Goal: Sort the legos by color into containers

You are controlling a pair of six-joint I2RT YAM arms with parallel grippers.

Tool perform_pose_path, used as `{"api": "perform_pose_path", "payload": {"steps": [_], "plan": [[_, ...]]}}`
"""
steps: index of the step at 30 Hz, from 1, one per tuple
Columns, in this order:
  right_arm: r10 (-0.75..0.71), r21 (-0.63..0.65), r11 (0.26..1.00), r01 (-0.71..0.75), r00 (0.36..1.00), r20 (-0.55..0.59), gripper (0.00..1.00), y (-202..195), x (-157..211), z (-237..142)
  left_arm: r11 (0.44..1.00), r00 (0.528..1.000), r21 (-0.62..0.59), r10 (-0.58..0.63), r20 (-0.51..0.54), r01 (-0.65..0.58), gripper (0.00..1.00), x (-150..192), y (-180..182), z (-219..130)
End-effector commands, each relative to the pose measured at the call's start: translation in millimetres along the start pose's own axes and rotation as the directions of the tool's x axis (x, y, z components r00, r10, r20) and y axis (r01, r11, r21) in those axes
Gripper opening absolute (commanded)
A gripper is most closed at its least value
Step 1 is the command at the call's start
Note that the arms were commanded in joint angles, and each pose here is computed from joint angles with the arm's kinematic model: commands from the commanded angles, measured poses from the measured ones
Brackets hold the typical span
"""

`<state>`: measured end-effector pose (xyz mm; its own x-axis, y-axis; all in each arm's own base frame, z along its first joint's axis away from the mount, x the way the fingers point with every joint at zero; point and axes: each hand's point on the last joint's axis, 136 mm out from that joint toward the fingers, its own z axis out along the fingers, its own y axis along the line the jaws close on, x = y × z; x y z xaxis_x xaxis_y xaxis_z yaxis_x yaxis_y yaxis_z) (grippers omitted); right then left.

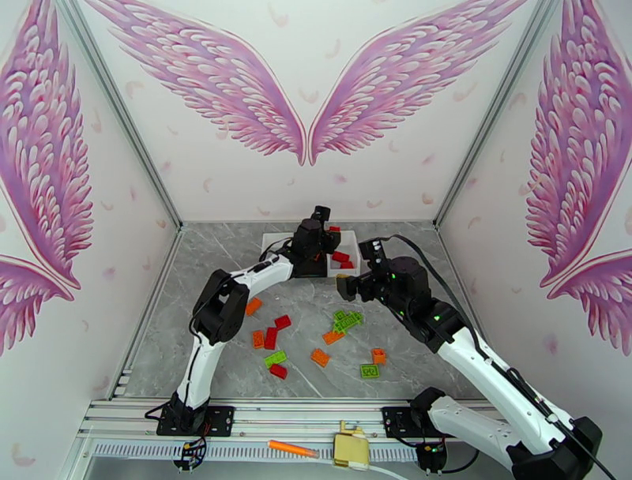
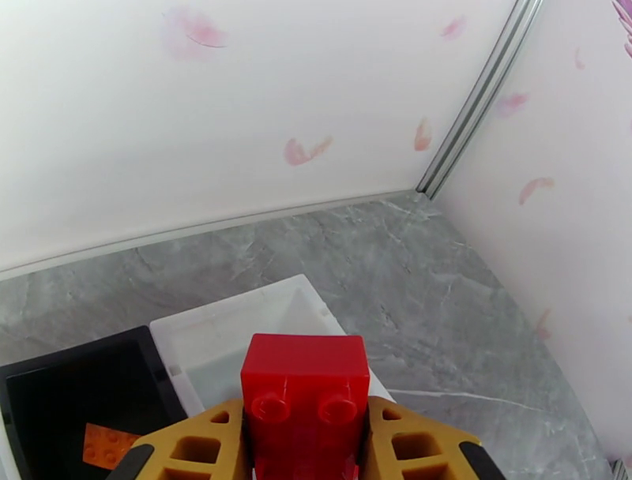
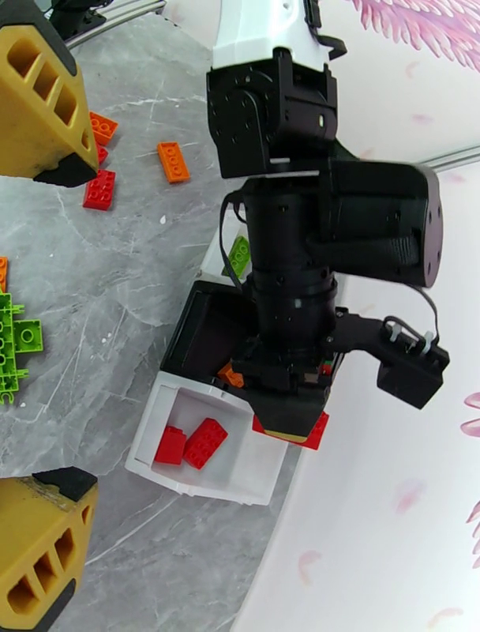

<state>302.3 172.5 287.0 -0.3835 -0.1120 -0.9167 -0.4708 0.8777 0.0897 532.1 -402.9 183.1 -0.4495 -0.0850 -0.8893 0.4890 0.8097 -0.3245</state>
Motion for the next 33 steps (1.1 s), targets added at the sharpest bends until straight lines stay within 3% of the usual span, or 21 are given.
{"api": "perform_pose_path", "payload": {"steps": [1, 15, 23, 33], "plan": [[0.015, 0.044, 0.999, -0.014, 1.000, -0.006, 1.00, -10, 6, -5, 1.000, 0.998, 0.001, -0.015, -0.057, 0.015, 0.33, 11, 0, 14], [0.013, 0.087, 0.996, -0.013, 1.000, 0.000, 1.00, -21, 5, -10, 0.998, 0.993, 0.016, -0.066, -0.102, 0.068, 0.35, 20, 13, 63], [0.025, 0.086, 0.996, -0.025, 1.000, 0.004, 1.00, -22, 2, -6, 0.995, 0.995, 0.076, -0.061, -0.073, 0.067, 0.61, -6, 1, 55], [0.069, 0.025, 0.997, -0.068, 0.997, -0.027, 0.99, -12, 6, 7, 0.995, 1.000, 0.104, 0.011, -0.003, -0.011, 0.85, -47, -16, -7]]}}
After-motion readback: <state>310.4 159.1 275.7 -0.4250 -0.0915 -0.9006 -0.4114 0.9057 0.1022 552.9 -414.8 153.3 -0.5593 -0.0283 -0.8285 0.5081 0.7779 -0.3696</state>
